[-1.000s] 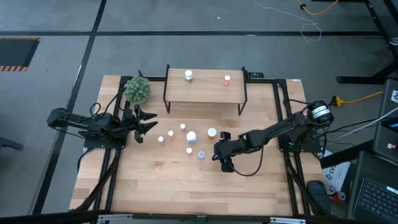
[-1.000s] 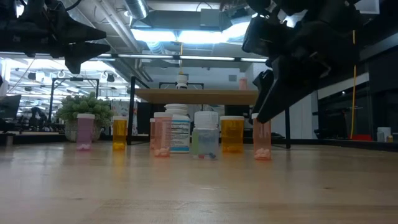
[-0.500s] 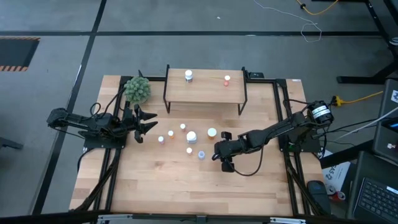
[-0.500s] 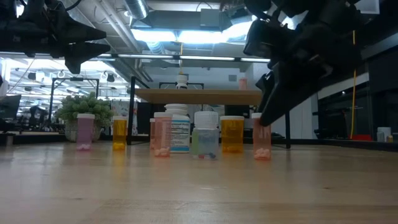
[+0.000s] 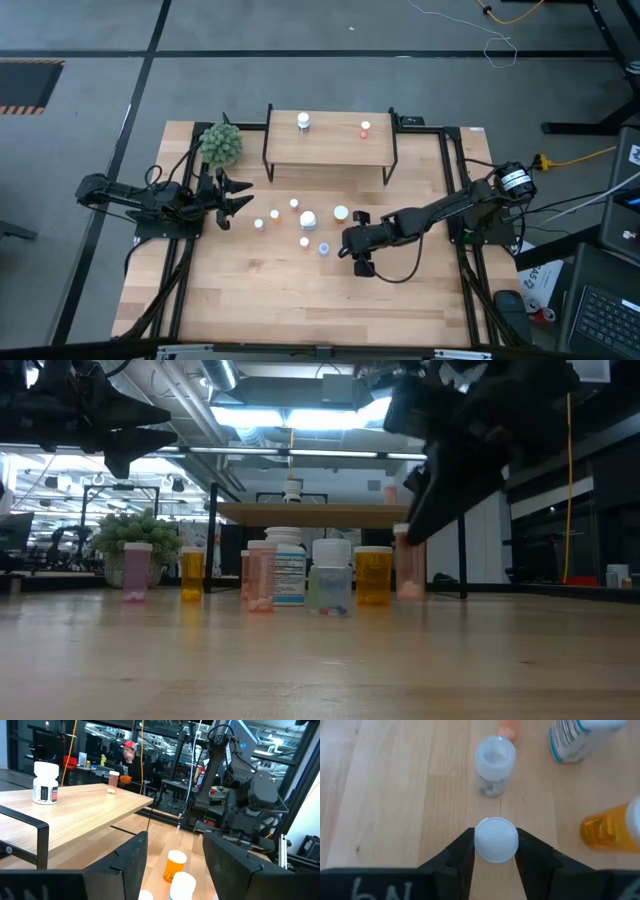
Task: Pick and place medicine bottles onto shelf by color
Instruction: Put the pink pill bottle on the shelf
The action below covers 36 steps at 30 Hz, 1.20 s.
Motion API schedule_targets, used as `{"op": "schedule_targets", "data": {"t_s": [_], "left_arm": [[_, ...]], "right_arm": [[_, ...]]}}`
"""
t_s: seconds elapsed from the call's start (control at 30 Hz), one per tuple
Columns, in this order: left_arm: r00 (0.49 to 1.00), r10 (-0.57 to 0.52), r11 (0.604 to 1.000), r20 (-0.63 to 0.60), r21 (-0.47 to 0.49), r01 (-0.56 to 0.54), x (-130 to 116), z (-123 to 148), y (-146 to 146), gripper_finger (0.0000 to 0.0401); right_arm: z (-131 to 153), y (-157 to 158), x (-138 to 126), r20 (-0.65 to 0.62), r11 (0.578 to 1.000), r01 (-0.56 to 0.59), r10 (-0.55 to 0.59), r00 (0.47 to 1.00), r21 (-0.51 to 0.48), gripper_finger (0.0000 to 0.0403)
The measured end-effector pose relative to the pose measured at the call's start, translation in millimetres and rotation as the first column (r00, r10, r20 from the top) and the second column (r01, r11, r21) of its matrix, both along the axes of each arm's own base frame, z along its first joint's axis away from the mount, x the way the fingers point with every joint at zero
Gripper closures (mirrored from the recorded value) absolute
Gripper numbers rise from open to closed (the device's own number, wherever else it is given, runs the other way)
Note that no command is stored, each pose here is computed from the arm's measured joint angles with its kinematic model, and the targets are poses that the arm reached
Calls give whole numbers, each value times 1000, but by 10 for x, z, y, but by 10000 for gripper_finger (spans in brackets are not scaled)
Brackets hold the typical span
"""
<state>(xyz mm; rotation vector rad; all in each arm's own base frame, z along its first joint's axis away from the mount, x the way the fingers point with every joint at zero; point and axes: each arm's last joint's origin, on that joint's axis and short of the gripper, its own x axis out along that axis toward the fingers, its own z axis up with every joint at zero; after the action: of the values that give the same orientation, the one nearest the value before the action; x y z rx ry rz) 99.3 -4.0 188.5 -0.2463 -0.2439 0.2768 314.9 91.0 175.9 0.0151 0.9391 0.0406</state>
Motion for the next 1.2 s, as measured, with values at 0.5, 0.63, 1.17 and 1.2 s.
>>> {"op": "schedule_targets", "data": {"t_s": [0.5,0.63,1.17,1.2], "left_arm": [[1000,0,1000,0,-1,0,0,0,0,215],[1000,0,1000,1,-1,1,0,0,0,215],[1000,0,1000,-1,1,0,0,0,0,215],[1000,0,1000,-1,1,0,0,0,0,215]], "right_arm": [[1075,-345,364,70,911,66,-41,997,-407,275],[1459,-599,454,145,884,126,-67,987,-450,275],[2203,-2096,310,301,854,290,-167,939,-432,275],[2185,-2202,291,305,865,298,-180,935,-403,275]]}}
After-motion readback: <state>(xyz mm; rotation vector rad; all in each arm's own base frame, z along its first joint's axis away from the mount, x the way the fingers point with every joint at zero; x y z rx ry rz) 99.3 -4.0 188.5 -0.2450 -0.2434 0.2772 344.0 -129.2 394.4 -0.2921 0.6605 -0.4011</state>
